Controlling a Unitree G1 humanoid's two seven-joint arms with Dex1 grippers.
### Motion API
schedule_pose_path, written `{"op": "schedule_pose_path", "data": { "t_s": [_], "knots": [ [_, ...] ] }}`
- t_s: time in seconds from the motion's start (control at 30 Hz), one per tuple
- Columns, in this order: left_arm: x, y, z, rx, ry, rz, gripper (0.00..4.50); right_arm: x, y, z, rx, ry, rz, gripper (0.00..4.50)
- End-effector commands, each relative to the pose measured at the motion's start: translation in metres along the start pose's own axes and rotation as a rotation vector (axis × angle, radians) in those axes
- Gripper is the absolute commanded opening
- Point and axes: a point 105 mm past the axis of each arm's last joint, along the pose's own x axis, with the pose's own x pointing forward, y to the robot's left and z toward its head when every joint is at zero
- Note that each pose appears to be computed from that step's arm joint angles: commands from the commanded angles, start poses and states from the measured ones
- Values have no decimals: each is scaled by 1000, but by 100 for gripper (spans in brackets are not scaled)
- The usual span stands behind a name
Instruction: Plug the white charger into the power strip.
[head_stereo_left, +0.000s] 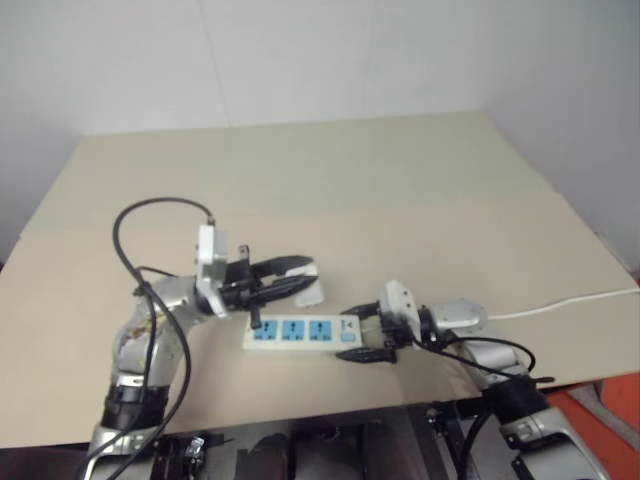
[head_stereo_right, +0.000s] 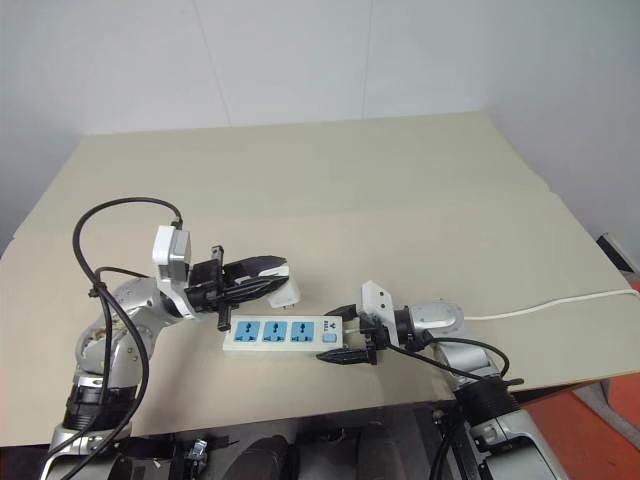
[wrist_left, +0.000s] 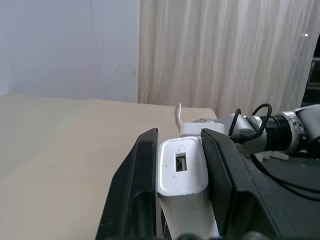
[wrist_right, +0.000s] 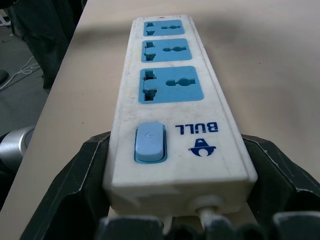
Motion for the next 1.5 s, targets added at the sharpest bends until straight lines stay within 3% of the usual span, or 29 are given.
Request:
{"op": "schedule_pose_path", "data": {
  "t_s": [0.03,0.27,0.57,1.5],
  "knots": [
    [7,-8,5,46,-32,-35,104,5,9,-13,28,46,44,344],
    [12,-21,-13,12,33,-141,104,5,10,-13,28,49,43,344],
    [11,-14,-34,42,172,-198,104,5,10,-13,27,49,40,344],
    [16,0,-57,4,236,-272,104,6,11,-14,23,51,36,344]
  ]
}}
